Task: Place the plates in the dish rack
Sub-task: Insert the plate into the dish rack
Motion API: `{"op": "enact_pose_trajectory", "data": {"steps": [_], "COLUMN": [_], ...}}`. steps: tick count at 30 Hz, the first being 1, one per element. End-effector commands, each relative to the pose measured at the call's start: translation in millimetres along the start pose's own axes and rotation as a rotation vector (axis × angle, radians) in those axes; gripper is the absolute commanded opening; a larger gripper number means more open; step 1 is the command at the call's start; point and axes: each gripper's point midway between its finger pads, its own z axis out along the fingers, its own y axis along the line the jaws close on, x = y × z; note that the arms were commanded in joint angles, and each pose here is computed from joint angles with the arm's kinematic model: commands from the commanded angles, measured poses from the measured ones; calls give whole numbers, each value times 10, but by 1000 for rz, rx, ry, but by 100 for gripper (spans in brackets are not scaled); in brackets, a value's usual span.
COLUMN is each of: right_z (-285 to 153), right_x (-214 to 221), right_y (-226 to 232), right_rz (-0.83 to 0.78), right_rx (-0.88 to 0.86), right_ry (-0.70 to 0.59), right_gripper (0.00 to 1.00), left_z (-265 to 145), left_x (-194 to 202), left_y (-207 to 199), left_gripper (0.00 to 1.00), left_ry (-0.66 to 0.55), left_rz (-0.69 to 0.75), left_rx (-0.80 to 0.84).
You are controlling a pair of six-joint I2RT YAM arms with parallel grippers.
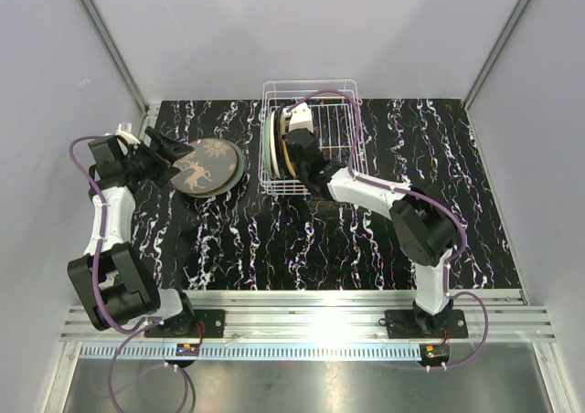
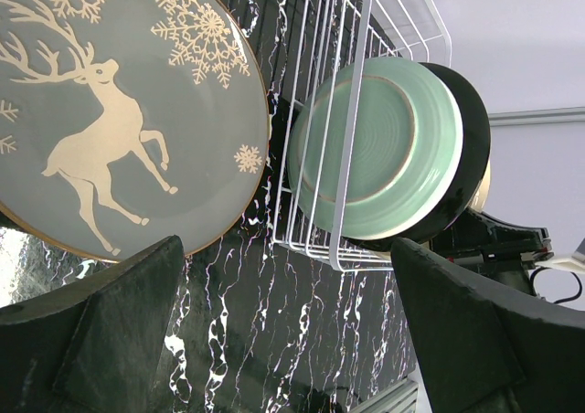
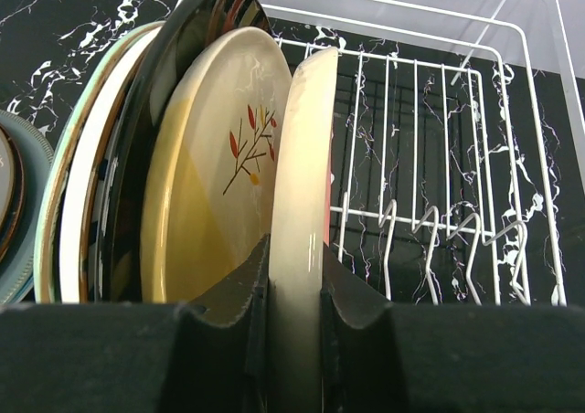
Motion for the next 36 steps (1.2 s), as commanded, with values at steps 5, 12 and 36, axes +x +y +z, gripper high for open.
{"op": "enact_pose_trajectory", "data": {"steps": [5, 12, 36], "right_z": [-9, -52, -609], "right_x": [-744, -806, -1214], "right_y": [4, 15, -247], "right_rz": [154, 166, 252], "right_rx": [2, -17, -66], "right_ry": [-162, -165, -240], "right_gripper": [25, 31, 38], "left_z": [-30, -24, -41], "left_x": [-59, -54, -144], "left_y": [-136, -120, 198], "left_gripper": [99, 99, 99], "left_ry": [-15, -11, -44], "left_rz": [32, 25, 37], "left_rx": [39, 36, -131]}}
